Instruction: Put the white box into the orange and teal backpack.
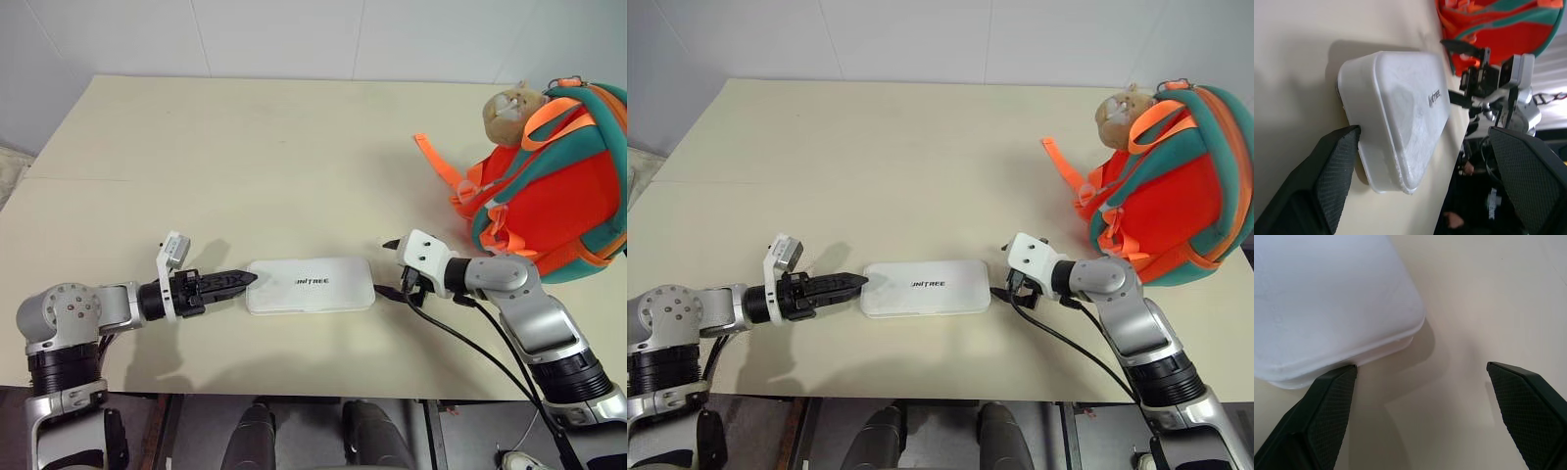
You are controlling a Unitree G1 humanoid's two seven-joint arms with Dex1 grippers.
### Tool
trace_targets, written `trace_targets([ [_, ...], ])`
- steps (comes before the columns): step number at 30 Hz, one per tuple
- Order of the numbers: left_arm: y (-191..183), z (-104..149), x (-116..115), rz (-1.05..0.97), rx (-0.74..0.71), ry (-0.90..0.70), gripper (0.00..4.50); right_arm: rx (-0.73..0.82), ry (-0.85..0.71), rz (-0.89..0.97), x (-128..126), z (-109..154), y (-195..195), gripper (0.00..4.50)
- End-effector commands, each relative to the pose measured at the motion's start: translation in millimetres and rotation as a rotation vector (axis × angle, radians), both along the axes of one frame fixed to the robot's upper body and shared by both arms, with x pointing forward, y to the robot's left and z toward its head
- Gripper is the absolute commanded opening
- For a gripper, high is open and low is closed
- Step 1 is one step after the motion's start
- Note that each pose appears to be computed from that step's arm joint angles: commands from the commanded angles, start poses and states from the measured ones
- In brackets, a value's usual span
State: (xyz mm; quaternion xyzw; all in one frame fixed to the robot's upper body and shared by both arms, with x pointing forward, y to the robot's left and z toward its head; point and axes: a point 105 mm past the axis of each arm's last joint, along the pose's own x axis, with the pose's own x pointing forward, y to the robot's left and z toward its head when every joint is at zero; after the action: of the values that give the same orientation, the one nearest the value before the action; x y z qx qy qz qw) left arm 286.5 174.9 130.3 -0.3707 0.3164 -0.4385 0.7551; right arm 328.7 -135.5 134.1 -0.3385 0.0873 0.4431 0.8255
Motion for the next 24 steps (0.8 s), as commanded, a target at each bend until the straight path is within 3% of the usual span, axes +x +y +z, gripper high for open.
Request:
trace_targets([
  [1,-21.7,13.9,-7.4,-0.092,-0.091,-0.051,4.45,0.036,-0.042,0.081,-7.0,12.3,17.9,4.50],
  [7,-24.7,15.6,-11.6,-0.104,-0.114,-0.055,4.45,0.035,-0.040,0.088,-9.0,10.6,19.4,4.50],
  [24,5.7,-3.8,-13.3,-0.053,0.070,-0.010,4.45,0.030,-0.046,0.100,-6.1,10.0,22.1,4.50],
])
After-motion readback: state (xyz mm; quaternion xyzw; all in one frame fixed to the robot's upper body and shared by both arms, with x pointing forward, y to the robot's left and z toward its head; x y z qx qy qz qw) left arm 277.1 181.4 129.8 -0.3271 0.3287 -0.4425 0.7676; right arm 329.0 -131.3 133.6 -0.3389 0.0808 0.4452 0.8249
